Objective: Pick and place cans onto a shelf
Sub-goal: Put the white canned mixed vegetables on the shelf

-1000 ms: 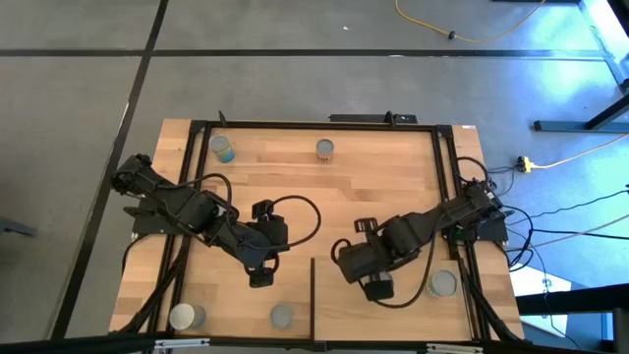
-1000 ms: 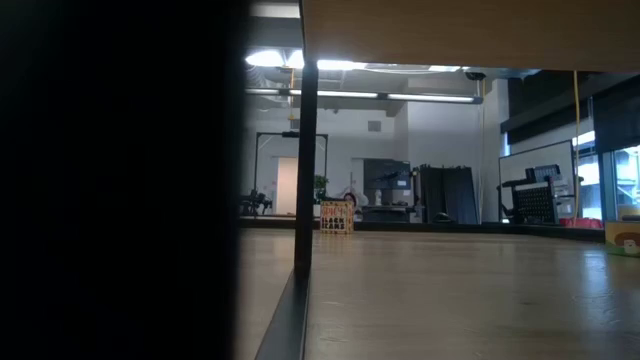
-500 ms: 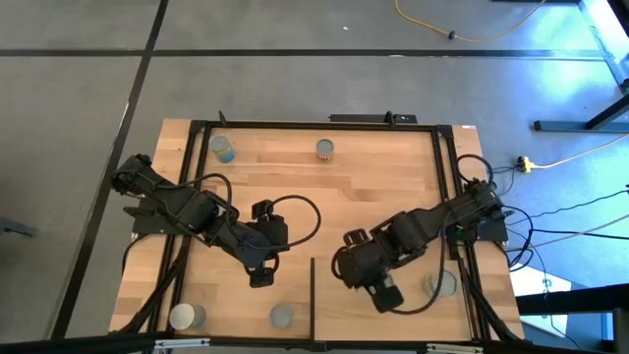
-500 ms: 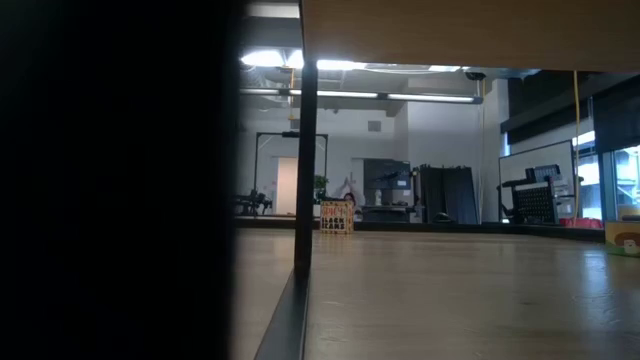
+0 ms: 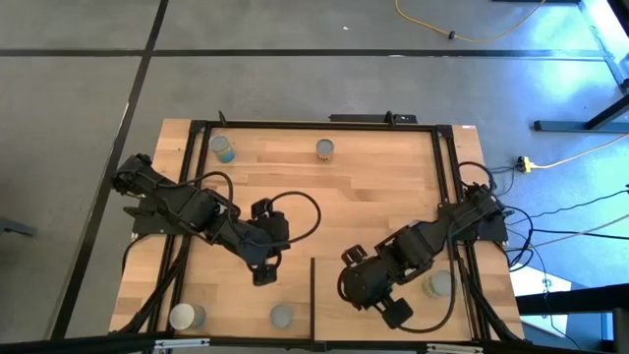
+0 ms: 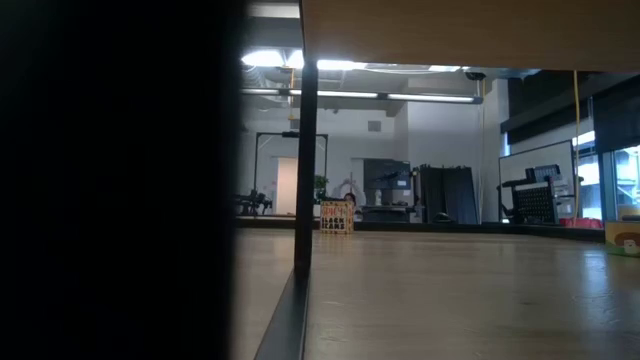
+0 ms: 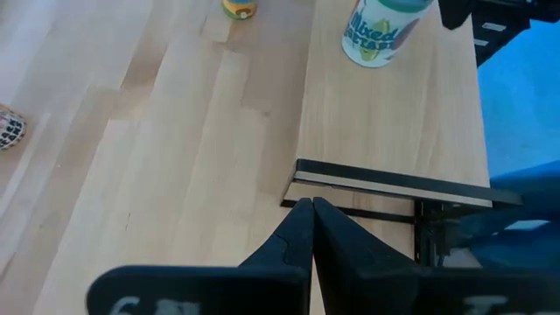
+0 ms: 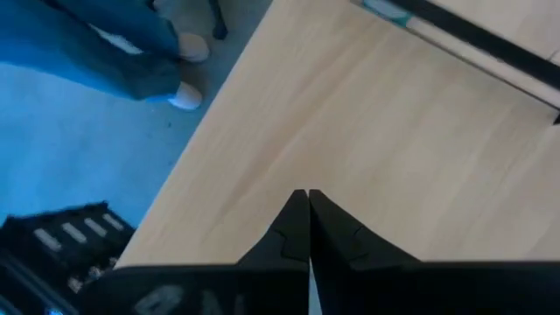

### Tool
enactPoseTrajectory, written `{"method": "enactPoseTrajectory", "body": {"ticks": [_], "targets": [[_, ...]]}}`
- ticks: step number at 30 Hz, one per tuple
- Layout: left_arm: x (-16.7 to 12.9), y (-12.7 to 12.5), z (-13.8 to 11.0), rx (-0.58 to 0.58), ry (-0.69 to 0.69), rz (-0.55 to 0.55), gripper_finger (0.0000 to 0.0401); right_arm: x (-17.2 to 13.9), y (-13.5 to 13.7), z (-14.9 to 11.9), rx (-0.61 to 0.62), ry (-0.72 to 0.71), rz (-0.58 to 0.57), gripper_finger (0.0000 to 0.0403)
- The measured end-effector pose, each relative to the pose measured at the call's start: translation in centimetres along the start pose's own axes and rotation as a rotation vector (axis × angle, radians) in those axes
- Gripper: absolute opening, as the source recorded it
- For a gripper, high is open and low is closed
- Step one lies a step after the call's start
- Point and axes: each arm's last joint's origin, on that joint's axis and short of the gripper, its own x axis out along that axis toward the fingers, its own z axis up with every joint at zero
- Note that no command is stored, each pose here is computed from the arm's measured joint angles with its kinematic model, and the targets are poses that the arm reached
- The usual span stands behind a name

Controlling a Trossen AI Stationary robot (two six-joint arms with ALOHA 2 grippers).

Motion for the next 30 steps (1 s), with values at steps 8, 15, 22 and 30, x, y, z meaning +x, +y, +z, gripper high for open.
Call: {"method": "enactPoseTrajectory", "body": {"ticks": [8,15,22,30], "targets": [[0.0,-0.1,-0.1,0.009,0.023,-0.03,0.0,1.9,-0.6,0.8,0.113,-0.004,-0.099,0.0],[0.0,-0.1,-0.1,0.036,0.029,-0.04,0.0,1.9,-0.5,0.4,0.212,0.028,-0.14,0.0],[0.0,-0.1,-0.1,0.053,0.029,-0.039,0.0,1.9,-0.1,-0.4,0.25,0.098,-0.152,0.0],[0.1,0.1,0.0,0.048,0.027,-0.034,0.0,1.9,0.2,-0.9,0.277,0.155,-0.161,0.0]]}}
